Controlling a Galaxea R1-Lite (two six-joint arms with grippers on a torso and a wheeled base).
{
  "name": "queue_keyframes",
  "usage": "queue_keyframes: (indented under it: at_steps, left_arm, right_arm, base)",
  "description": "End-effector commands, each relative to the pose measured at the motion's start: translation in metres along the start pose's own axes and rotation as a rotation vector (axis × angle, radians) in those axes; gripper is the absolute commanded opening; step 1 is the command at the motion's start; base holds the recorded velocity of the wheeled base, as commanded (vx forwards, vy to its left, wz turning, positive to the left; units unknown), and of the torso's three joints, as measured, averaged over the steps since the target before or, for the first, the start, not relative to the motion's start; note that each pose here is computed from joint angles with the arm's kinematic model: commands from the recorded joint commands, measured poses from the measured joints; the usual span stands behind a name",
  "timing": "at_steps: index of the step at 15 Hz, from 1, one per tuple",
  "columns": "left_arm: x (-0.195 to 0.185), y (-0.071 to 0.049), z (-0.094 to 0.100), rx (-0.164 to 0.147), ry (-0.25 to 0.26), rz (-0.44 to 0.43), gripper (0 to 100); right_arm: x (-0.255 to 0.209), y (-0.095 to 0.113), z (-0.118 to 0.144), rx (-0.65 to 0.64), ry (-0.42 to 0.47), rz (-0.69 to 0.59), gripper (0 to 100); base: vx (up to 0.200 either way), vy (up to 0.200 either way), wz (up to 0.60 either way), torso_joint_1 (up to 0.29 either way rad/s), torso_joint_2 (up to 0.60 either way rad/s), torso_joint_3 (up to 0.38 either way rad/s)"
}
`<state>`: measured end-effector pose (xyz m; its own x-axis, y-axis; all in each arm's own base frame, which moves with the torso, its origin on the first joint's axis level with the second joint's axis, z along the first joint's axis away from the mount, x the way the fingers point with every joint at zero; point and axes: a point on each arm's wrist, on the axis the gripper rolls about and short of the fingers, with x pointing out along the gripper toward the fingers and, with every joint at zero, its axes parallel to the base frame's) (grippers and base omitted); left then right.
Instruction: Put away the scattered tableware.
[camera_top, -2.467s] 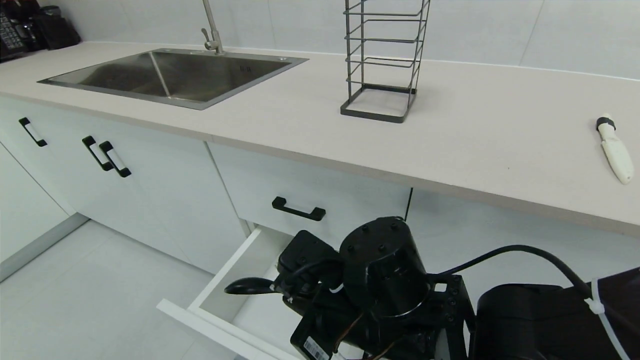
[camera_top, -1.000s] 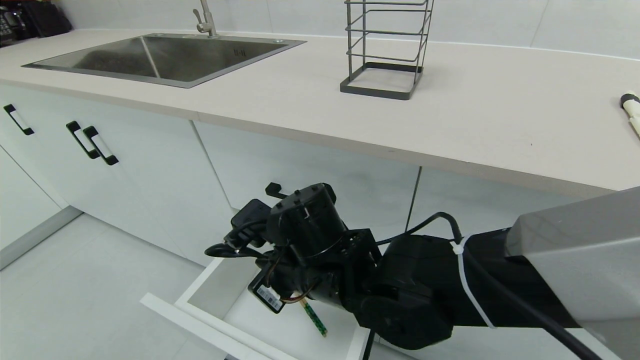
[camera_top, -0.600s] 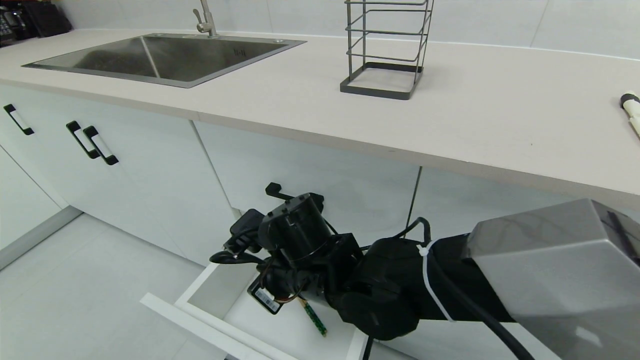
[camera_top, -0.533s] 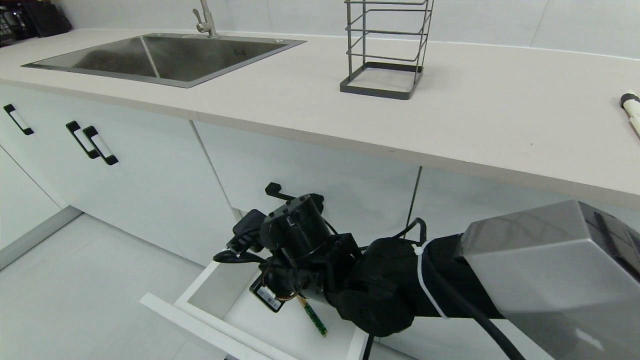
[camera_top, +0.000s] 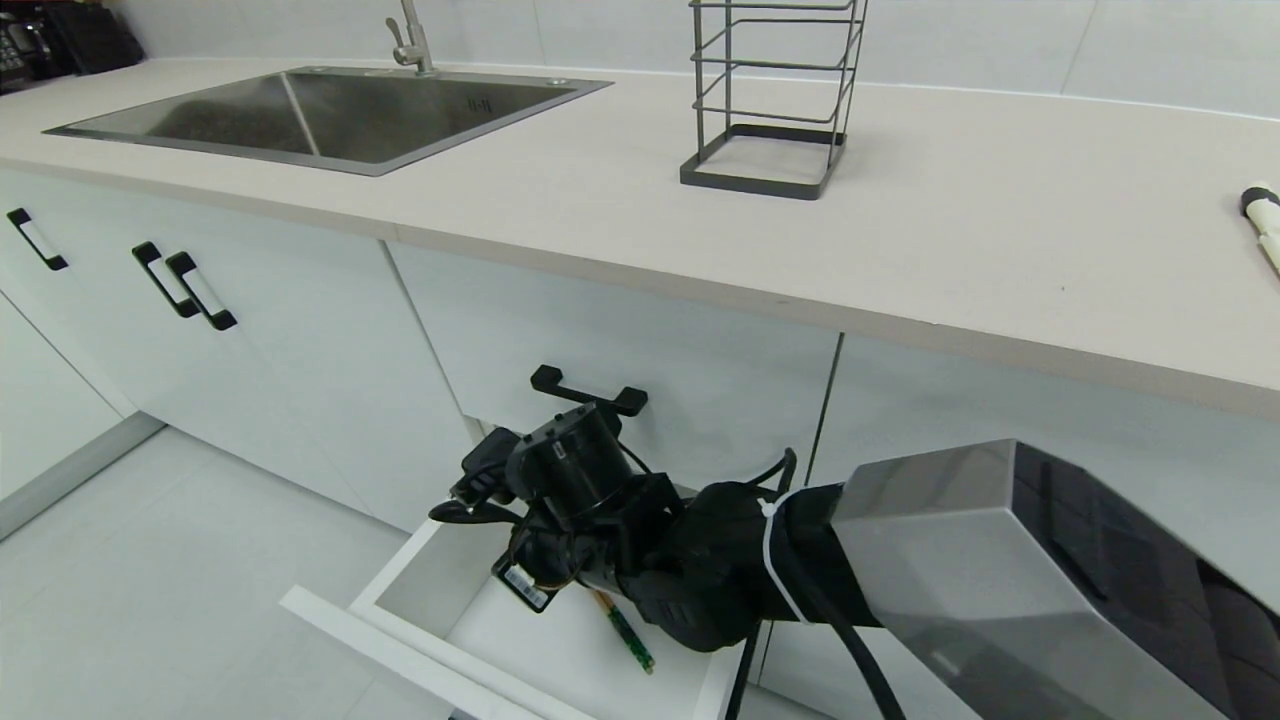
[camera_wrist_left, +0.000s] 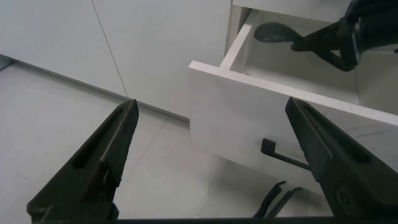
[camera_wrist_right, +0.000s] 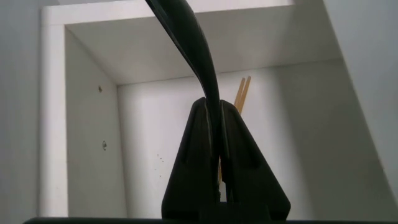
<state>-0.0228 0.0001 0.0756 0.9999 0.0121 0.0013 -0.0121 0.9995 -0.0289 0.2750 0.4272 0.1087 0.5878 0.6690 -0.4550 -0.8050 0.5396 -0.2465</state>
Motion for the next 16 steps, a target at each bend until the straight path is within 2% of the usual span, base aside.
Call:
queue_keyframes:
  at_steps: [1, 16]
  left_arm:
    - [0.0, 0.0, 0.0, 0.0, 0.0, 0.0, 100]
    - [0.0, 0.0, 0.0, 0.0, 0.0, 0.0, 100]
  right_arm:
    - [0.011, 0.002, -0.01, -0.003, 0.019, 0.001, 0]
    - [0.039, -0.006, -0.043, -0.001, 0.12, -0.026, 0]
  base:
    - [0.0, 0.0, 0.0, 0.0, 0.0, 0.0]
    - [0.0, 0.0, 0.0, 0.0, 0.0, 0.0]
